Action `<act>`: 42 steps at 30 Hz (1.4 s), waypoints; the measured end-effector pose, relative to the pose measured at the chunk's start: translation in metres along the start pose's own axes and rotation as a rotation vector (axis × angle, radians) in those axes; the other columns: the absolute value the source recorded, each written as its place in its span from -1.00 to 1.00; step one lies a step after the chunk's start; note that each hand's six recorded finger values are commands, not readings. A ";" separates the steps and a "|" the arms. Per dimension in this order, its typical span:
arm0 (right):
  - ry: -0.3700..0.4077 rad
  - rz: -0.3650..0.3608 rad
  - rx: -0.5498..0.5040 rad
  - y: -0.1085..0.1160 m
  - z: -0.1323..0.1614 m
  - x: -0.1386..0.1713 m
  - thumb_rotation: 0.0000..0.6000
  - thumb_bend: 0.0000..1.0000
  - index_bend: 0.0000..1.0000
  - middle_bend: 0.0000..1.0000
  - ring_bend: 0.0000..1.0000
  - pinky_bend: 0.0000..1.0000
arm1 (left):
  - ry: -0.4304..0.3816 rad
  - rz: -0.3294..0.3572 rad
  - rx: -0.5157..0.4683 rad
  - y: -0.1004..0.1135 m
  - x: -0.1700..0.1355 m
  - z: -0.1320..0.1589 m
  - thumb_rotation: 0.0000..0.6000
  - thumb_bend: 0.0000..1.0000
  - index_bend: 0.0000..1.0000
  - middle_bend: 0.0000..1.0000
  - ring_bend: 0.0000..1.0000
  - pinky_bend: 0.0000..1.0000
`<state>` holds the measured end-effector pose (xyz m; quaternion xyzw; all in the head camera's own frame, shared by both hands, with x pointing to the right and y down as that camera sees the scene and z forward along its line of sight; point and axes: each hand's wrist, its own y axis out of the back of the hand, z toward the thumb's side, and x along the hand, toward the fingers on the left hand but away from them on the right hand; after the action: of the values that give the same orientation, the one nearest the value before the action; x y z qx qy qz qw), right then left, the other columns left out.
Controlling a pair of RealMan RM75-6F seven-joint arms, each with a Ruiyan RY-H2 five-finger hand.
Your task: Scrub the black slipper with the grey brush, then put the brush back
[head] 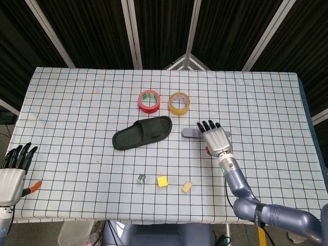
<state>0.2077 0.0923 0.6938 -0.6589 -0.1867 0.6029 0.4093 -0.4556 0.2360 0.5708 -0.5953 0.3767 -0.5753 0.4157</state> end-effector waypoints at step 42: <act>0.008 0.030 0.039 -0.011 0.024 -0.050 1.00 -0.21 -0.30 -0.37 -0.40 -0.17 | 0.040 0.004 0.001 0.002 0.002 -0.008 1.00 -0.94 -1.00 -1.00 -1.00 -0.81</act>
<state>0.1772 0.0695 0.7358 -0.6560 -0.1632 0.6097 0.4139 -0.4637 0.2327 0.5691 -0.5828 0.3858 -0.5864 0.4095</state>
